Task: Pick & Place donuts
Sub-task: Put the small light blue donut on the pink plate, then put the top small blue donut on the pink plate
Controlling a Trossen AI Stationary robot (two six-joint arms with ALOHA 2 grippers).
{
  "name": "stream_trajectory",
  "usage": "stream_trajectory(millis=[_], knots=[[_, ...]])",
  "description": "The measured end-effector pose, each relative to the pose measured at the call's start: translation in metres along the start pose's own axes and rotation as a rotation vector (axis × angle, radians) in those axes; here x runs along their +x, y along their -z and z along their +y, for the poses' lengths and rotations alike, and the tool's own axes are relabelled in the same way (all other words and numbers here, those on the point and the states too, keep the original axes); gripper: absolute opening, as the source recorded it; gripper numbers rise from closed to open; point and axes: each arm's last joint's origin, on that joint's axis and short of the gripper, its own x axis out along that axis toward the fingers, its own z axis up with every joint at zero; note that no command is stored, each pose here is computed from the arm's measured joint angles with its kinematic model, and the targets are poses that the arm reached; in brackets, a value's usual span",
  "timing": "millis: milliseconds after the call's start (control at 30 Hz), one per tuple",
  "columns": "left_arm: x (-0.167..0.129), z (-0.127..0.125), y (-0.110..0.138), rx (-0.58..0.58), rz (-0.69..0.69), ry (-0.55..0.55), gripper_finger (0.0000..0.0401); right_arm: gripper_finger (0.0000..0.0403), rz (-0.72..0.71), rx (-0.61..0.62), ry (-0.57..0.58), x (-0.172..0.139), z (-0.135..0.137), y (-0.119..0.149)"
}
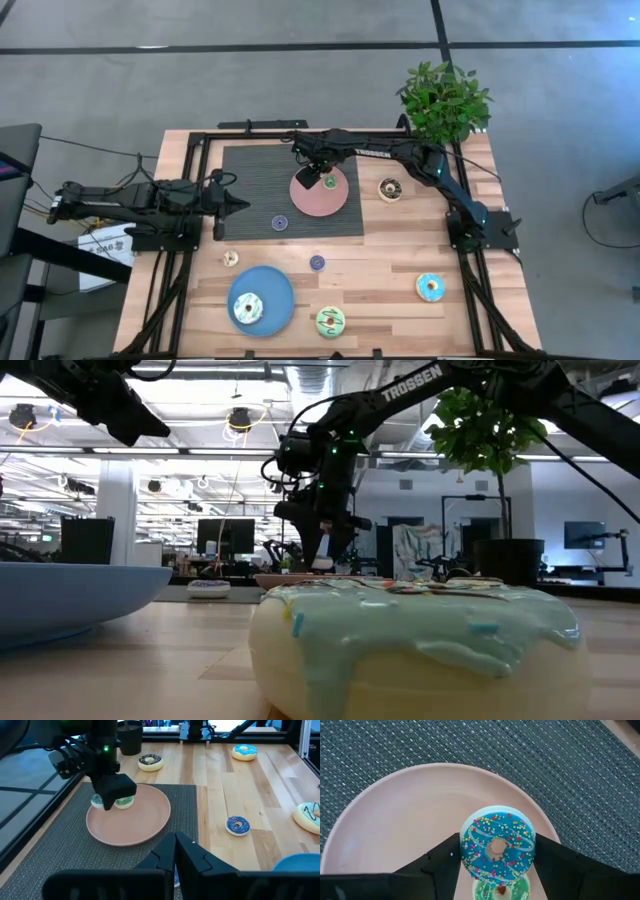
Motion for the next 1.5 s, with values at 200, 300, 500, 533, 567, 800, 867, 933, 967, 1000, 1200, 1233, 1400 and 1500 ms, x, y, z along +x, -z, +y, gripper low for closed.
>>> stream_trajectory(millis=[200,300,500,533,567,800,867,933,967,1000,1200,1233,1400,1500], knots=[[0.000,0.000,0.000,0.000,0.000,-0.002,0.0000,0.0236,0.000,-0.017,0.003,0.000,0.000,0.000],[0.000,0.000,0.000,0.000,0.000,-0.002,0.0000,0.0248,0.001,-0.017,0.003,0.000,0.000,0.000],[0.000,0.000,0.000,-0.001,-0.001,-0.002,0.0000,0.0256,0.003,-0.018,0.004,0.000,0.000,0.000],[0.000,0.000,0.000,-0.001,-0.001,-0.002,0.0000,0.0256,0.002,-0.020,0.004,0.000,0.000,0.000],[0.000,0.000,0.000,-0.001,-0.001,-0.002,0.0000,0.0256,0.001,-0.025,0.003,0.000,0.000,0.000],[0.000,0.000,-0.001,-0.003,-0.007,-0.002,0.0000,0.0256,-0.063,-0.064,-0.020,-0.053,-0.006,0.000],[0.000,0.000,-0.001,-0.003,-0.012,-0.001,0.0000,0.0256,-0.084,-0.117,-0.025,-0.078,-0.005,0.005],[0.000,0.000,-0.002,-0.003,-0.017,-0.001,0.0000,0.0254,-0.123,-0.193,-0.034,-0.101,0.000,0.011],[0.000,0.000,-0.002,-0.004,-0.022,-0.002,0.0000,0.0251,-0.145,-0.230,-0.046,-0.114,0.004,0.014],[0.000,0.000,-0.003,-0.006,-0.028,-0.008,0.0000,0.0246,-0.159,-0.268,-0.057,-0.125,0.007,0.018],[0.003,0.000,-0.007,-0.035,-0.057,-0.027,0.0001,0.0160,-0.183,-0.437,-0.143,-0.170,0.029,0.059],[0.005,-0.001,-0.007,-0.043,-0.053,-0.027,0.0003,0.0137,-0.177,-0.457,-0.154,-0.174,0.032,0.070],[0.016,-0.001,-0.005,-0.145,-0.008,-0.077,0.0044,0.0029,-0.184,-0.484,-0.221,-0.188,0.039,0.130],[0.025,-0.003,-0.002,-0.147,0.040,-0.080,0.0088,0.0008,-0.240,-0.534,-0.279,-0.194,0.036,0.171]])
